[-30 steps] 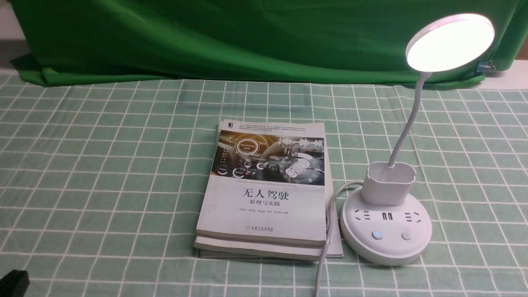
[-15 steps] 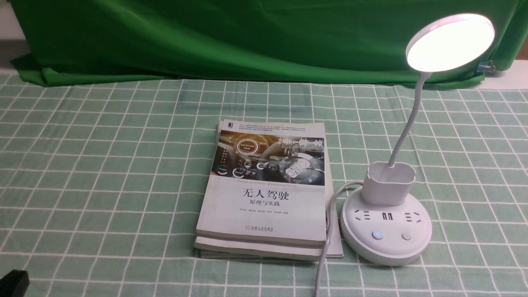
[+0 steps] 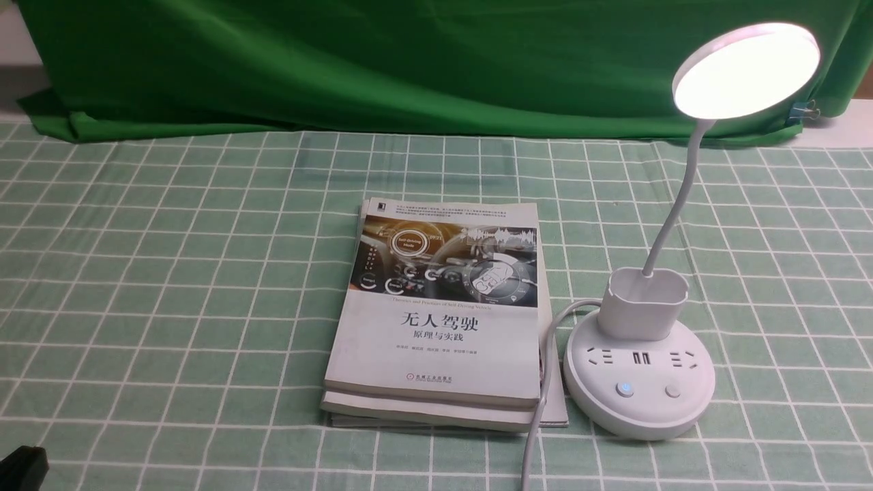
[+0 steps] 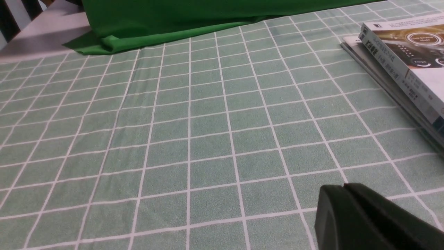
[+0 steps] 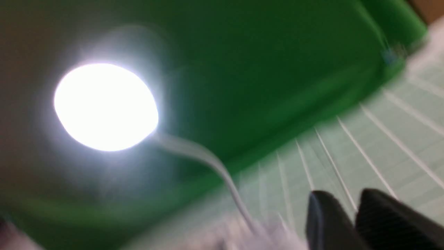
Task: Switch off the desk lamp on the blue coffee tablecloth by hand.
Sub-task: 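Press the power button on the lamp base to turn the lamp off with the right gripper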
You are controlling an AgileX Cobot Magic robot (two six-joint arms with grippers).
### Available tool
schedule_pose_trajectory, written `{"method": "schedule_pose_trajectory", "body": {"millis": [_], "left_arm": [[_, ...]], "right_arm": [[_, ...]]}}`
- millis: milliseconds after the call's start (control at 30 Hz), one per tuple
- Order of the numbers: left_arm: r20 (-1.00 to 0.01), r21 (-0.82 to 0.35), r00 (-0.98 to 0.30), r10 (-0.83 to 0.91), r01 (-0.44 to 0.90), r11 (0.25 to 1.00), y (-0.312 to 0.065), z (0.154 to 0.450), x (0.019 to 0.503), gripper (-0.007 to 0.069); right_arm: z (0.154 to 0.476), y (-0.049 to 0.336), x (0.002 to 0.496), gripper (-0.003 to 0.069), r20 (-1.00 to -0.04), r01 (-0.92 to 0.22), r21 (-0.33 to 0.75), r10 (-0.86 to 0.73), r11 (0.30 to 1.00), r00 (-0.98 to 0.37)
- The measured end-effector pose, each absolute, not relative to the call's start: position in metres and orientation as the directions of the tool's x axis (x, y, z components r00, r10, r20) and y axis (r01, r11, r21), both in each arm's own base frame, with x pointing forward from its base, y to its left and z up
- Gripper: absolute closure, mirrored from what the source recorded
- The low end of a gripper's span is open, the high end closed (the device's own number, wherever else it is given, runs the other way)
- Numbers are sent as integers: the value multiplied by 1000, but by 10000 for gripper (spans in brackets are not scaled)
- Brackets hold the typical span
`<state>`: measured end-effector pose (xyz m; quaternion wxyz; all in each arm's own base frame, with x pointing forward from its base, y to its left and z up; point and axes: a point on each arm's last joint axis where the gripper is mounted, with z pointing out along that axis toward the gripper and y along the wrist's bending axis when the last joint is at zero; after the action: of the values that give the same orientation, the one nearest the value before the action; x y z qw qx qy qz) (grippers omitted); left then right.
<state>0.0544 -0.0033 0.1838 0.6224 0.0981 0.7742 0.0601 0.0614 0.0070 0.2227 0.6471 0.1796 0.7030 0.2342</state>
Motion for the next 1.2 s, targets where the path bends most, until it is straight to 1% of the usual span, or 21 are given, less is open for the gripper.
{"method": "schedule_pose_trajectory", "body": {"millis": [33, 67, 100, 133, 167, 233, 333, 433, 467, 500, 567, 700, 800, 1000, 1200], "left_arm": [[-952, 215, -206, 227, 77, 974, -3, 184, 54, 625], [-952, 215, -206, 227, 77, 974, -3, 184, 54, 625], [-952, 215, -206, 227, 77, 974, -3, 184, 54, 625], [-952, 215, -206, 227, 77, 974, -3, 184, 54, 625], [-952, 215, -206, 227, 77, 974, -3, 184, 54, 625], [-952, 215, -206, 227, 77, 974, -3, 184, 54, 625], [-952, 215, -206, 227, 77, 974, -3, 184, 54, 625], [-952, 215, -206, 227, 77, 974, -3, 184, 54, 625], [-952, 215, -206, 227, 77, 974, -3, 184, 54, 625], [-952, 215, -206, 227, 77, 974, -3, 184, 54, 625], [-952, 215, -206, 227, 77, 974, -3, 184, 54, 625], [-952, 215, -206, 227, 77, 974, -3, 184, 54, 625], [-952, 215, -206, 227, 77, 974, -3, 184, 54, 625], [-952, 215, -206, 227, 77, 974, -3, 184, 54, 625], [-952, 215, -206, 227, 77, 974, -3, 184, 54, 625]], "right_arm": [[231, 10, 65, 591, -847, -48, 517, 504, 855, -168], [243, 13, 71, 607, -861, -53, 470, 444, 881, -248], [253, 17, 77, 613, -865, -63, 421, 379, 905, -329], [254, 19, 82, 613, -857, -67, 392, 337, 918, -391], [266, 24, 93, 614, -833, -94, 336, 249, 937, -495], [275, 31, 111, 613, -766, -125, 282, 145, 951, -626], [279, 43, 155, 613, -609, -190, 205, -27, 960, -793], [270, 50, 194, 613, -504, -223, 176, -107, 959, -857], [270, 52, 206, 613, -486, -231, 171, -123, 958, -866], [263, 55, 221, 618, -449, -245, 166, -147, 955, -881], [257, 64, 244, 622, -414, -275, 157, -190, 949, -890], [240, 84, 272, 621, -355, -331, 153, -261, 931, -898], [226, 93, 283, 622, -303, -346, 159, -288, 925, -908], [201, 94, 291, 622, -226, -349, 145, -312, 926, -923], [197, 94, 294, 622, -227, -341, 142, -305, 929, -925]]}}
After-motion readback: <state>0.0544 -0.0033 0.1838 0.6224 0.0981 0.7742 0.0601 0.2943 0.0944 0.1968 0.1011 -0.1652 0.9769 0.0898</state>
